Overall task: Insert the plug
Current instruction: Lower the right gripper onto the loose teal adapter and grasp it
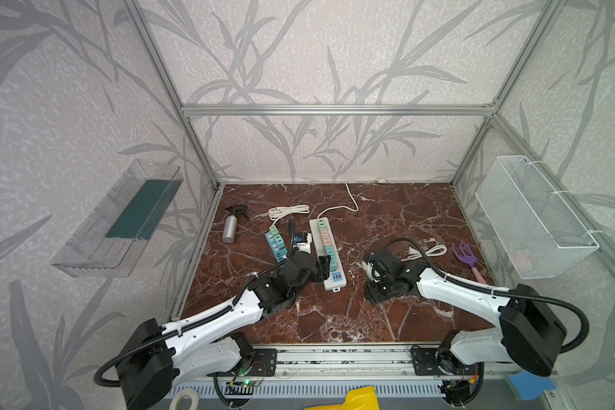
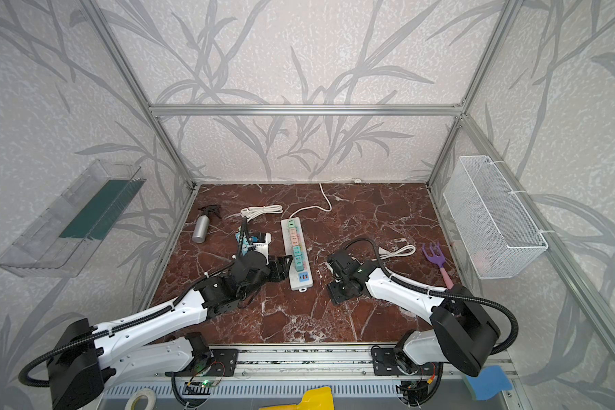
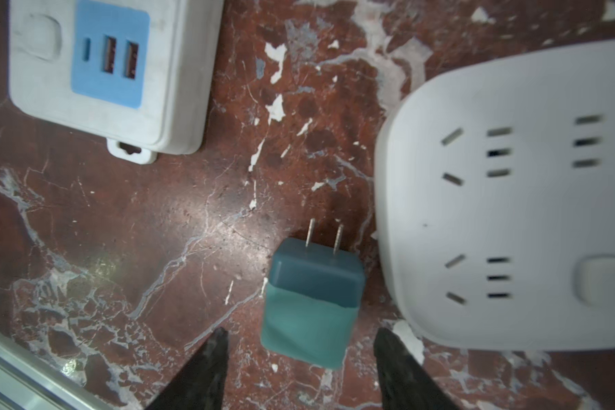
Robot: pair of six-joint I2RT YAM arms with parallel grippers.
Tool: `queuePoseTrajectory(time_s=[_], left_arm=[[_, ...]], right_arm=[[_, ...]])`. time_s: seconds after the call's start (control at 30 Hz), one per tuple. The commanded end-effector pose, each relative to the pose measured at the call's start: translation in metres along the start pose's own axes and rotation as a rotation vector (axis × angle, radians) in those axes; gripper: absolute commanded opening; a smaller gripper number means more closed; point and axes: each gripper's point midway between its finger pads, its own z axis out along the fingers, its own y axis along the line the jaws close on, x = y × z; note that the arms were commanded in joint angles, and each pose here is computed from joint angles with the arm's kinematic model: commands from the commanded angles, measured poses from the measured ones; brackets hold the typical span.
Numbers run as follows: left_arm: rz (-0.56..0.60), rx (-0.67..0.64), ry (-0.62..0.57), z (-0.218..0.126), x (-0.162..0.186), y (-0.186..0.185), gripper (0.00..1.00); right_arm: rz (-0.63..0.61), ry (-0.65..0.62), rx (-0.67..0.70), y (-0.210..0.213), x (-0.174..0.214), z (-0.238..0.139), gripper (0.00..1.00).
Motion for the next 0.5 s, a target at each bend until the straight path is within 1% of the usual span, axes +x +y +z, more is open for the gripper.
queuePoseTrajectory(time_s=[0.0, 0.1, 0.17, 0.27, 0.33, 0.4, 0.47], left_arm=[[-0.001, -0.016, -0.045, -0.007, -0.01, 0.005, 0.72], [0.002, -0.024, -0.063, -0.011, -0.014, 0.008, 0.72], [0.005, -0.029, -0.073, -0.014, -0.017, 0.009, 0.72], [0.007, -0.033, -0.085, -0.017, -0.019, 0.011, 0.73], [0.006, -0.037, -0.09, -0.018, -0.02, 0.013, 0.73], [0.004, -0.037, -0.092, -0.019, -0.02, 0.013, 0.72], [0.004, -0.035, -0.093, -0.02, -0.021, 0.013, 0.72]], right_arm=[[-0.048, 0.011, -0.012, 0.01, -0.005, 0.002, 0.54], [-0.087, 0.016, 0.013, 0.015, -0.005, 0.006, 0.46], [-0.118, 0.025, 0.034, 0.018, -0.004, 0.007, 0.46], [-0.134, 0.045, 0.071, 0.015, -0.001, 0.012, 0.52], [-0.128, 0.05, 0.105, 0.011, -0.003, 0.016, 0.58], [-0.128, 0.047, 0.111, 0.012, -0.007, 0.021, 0.62], [-0.127, 0.037, 0.101, 0.015, -0.013, 0.024, 0.63]])
